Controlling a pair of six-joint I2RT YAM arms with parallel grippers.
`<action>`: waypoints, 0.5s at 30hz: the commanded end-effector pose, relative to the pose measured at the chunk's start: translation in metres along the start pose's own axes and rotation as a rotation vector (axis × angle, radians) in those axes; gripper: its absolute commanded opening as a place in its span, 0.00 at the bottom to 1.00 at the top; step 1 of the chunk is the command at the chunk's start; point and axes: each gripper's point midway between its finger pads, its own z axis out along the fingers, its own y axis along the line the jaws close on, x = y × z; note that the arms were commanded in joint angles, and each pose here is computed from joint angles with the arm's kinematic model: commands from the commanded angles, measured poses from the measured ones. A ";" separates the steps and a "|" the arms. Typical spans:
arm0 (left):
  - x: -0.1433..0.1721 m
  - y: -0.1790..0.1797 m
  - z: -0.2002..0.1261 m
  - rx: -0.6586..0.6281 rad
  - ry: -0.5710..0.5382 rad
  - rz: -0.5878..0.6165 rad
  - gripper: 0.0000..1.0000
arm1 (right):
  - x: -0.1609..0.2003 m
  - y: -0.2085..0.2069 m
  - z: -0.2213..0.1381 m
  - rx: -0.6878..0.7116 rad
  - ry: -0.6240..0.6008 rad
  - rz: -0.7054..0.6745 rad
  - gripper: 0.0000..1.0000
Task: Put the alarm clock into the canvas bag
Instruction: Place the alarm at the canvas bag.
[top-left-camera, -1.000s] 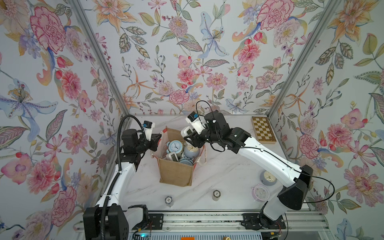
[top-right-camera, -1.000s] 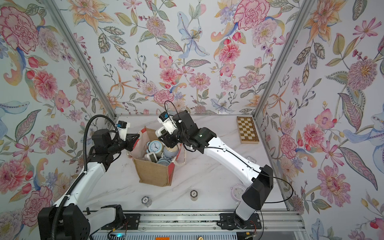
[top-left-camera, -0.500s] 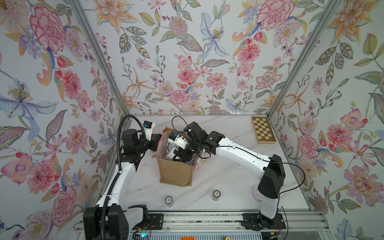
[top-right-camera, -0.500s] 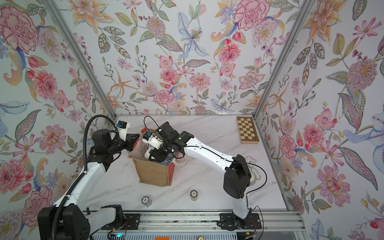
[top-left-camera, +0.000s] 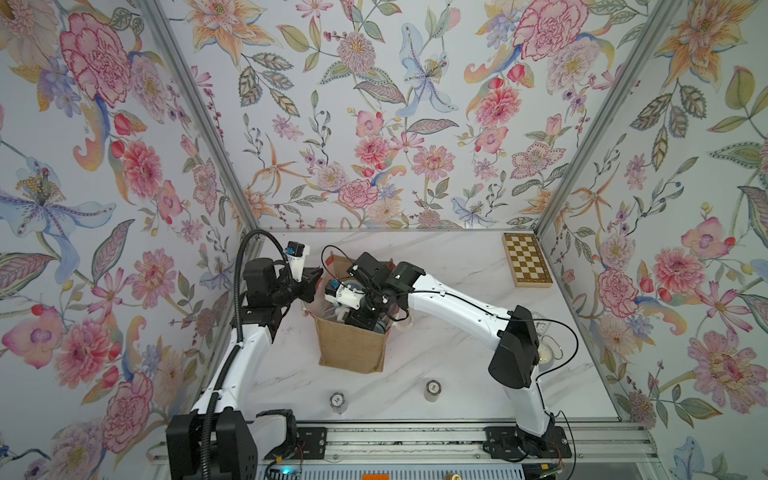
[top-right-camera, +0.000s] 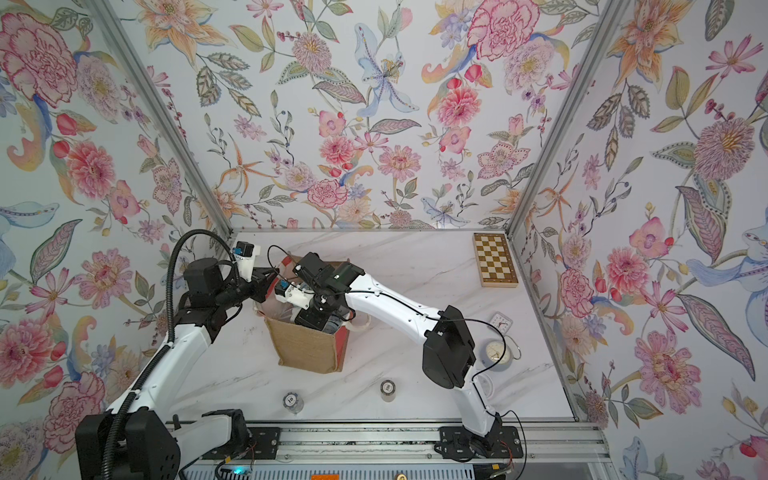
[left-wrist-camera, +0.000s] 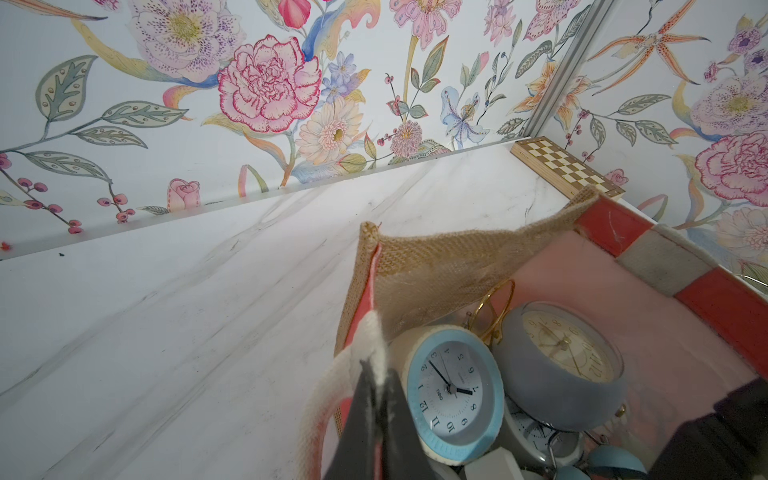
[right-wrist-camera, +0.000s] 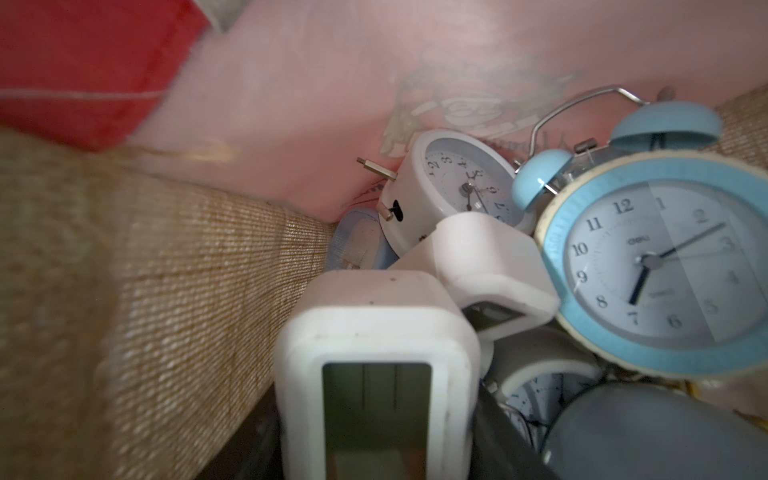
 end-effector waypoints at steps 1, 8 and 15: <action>-0.009 -0.005 -0.002 0.013 -0.027 0.015 0.00 | 0.063 -0.015 0.036 0.043 0.264 0.022 0.38; -0.009 -0.004 -0.001 0.012 -0.025 0.014 0.00 | 0.069 0.005 0.034 -0.043 0.314 -0.023 0.44; -0.007 -0.003 -0.001 0.005 -0.017 0.011 0.00 | 0.055 0.032 0.011 -0.151 0.254 -0.070 0.57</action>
